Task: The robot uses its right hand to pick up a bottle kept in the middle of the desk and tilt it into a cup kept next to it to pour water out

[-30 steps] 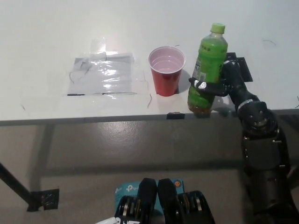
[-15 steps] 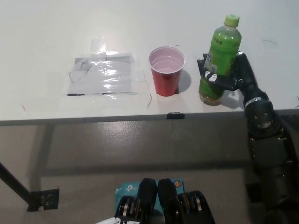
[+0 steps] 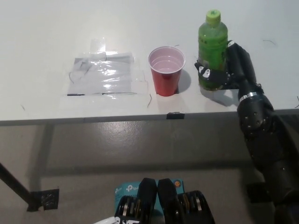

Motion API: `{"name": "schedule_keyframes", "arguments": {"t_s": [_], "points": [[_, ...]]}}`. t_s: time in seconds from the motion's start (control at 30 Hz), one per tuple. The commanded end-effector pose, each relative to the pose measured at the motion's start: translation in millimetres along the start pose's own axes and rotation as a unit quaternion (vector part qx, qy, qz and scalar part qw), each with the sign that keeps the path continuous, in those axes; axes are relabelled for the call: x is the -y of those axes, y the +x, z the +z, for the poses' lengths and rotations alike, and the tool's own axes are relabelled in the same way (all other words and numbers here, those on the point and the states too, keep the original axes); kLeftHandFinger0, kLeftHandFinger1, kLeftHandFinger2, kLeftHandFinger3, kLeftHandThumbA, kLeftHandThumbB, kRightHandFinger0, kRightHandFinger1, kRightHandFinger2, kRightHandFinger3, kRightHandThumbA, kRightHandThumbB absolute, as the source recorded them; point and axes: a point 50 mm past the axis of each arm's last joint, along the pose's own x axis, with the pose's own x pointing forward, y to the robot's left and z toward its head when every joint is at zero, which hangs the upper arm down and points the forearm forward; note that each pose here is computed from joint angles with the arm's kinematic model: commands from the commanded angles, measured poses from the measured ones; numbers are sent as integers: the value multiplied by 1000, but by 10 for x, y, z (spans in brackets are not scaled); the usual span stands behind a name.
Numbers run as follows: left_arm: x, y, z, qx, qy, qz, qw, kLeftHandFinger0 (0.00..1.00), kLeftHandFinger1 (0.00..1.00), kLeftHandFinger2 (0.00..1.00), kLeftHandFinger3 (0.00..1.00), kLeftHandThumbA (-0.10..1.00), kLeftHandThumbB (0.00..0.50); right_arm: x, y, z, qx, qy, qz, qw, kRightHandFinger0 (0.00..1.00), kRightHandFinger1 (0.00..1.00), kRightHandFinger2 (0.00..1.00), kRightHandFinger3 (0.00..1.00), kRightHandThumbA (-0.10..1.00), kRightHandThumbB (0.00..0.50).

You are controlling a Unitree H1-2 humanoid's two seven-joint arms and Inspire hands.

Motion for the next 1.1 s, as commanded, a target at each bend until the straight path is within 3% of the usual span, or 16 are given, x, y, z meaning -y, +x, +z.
{"name": "schedule_keyframes", "arguments": {"t_s": [0.0, 0.03, 0.13, 0.3, 0.57, 0.7, 0.97, 1.0, 1.03, 1.07], "points": [[-65, -68, 69, 14, 12, 9, 1000, 1000, 1000, 1000, 1000, 324, 500, 232, 352, 497, 89, 68, -124, 986, 0, 0, 0, 240, -100, 232], [-61, -75, 79, 12, 11, 10, 1000, 1000, 1000, 1000, 1000, 314, 500, 215, 331, 475, 84, 77, -130, 985, 0, 0, 0, 245, -100, 221], [-61, -75, 81, 13, 14, 11, 1000, 1000, 1000, 1000, 1000, 320, 500, 172, 271, 379, 60, 115, -152, 980, 0, 0, 0, 264, -100, 120], [-61, -81, 85, 12, 9, 9, 1000, 1000, 1000, 1000, 1000, 324, 500, 146, 233, 302, 42, 130, -163, 977, 0, 0, 0, 288, -100, 77], [-88, -73, 117, 17, 15, 11, 1000, 1000, 1000, 1000, 1000, 318, 500, 132, 184, 204, 34, 109, -154, 981, 0, 0, 0, 289, -100, 60], [-116, -69, 141, 16, 20, 12, 1000, 1000, 1000, 1000, 1000, 326, 500, 146, 192, 182, 44, 50, -133, 989, 0, 0, 0, 259, -100, 122], [-118, -63, 134, 23, 21, 11, 999, 1000, 1000, 1000, 1000, 308, 500, 139, 163, 148, 47, -37, -88, 994, 0, 8, 4, 302, -100, 145], [-115, -69, 146, 21, 23, 10, 999, 1000, 1000, 1000, 1000, 318, 500, 126, 155, 140, 43, -40, -79, 995, 47, 59, 41, 458, -100, 131], [-115, -68, 146, 20, 24, 11, 999, 1000, 1000, 1000, 1000, 325, 500, 122, 151, 139, 40, -43, -77, 995, 63, 48, 39, 602, -81, 100], [-141, -78, 152, 21, 27, 14, 999, 1000, 1000, 1000, 1000, 320, 500, 111, 177, 164, 37, -47, -70, 996, 150, 146, 152, 771, -19, 97]]}}
